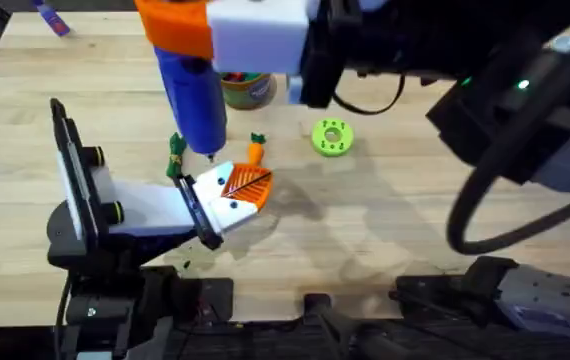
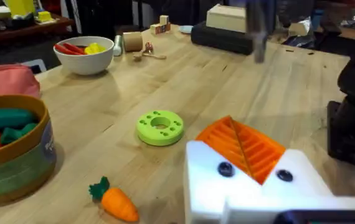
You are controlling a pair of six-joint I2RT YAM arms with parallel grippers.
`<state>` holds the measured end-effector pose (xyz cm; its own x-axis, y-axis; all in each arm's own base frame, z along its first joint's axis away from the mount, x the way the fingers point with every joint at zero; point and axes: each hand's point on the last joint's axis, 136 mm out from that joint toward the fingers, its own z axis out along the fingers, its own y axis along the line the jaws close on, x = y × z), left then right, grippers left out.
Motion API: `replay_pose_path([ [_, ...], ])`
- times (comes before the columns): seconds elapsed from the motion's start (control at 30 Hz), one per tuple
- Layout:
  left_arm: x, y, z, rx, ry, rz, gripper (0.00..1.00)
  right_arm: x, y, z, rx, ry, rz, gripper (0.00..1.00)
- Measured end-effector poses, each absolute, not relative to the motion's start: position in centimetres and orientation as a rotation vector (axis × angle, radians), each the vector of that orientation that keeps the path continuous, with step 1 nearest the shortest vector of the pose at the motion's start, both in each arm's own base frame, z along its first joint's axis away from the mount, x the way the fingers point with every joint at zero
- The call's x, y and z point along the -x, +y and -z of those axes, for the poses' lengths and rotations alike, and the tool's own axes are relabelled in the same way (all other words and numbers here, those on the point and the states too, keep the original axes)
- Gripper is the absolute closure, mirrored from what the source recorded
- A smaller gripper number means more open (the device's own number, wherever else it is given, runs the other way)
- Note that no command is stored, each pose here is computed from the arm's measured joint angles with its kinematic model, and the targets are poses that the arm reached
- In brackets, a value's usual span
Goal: Pick up the gripper from the table and insert it into the empty holder that is missing its gripper. Then pick up a screw, insert it into the mounting hole, and use the screwdriver to tighten it. Finally, clean up the table by picking up the vegetable and placing it into the bucket.
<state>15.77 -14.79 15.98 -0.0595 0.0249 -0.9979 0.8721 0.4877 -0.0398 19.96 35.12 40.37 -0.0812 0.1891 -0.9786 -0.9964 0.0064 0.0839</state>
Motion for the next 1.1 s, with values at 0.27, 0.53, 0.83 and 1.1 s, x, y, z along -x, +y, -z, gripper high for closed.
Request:
replay_pose_path([
  [0.27,-15.8,-14.8,-16.0,-0.827,1.473,0.841,0.992,-18.5,35.1,-38.4,1.097,1.102,-1.381,0.978],
  [0.53,-15.8,-14.8,-16.0,-0.827,1.473,0.841,0.992,-18.3,35.5,-37.5,1.153,1.07,-1.371,0.978],
  [0.83,-15.8,-14.8,-16.0,-0.827,1.473,0.841,0.992,-18.4,36.4,-36.2,1.192,1.064,-1.358,0.978],
  [1.1,-15.8,-14.8,-16.0,-0.827,1.473,0.841,0.992,-18.5,36.5,-36.0,1.204,1.045,-1.338,0.978],
])
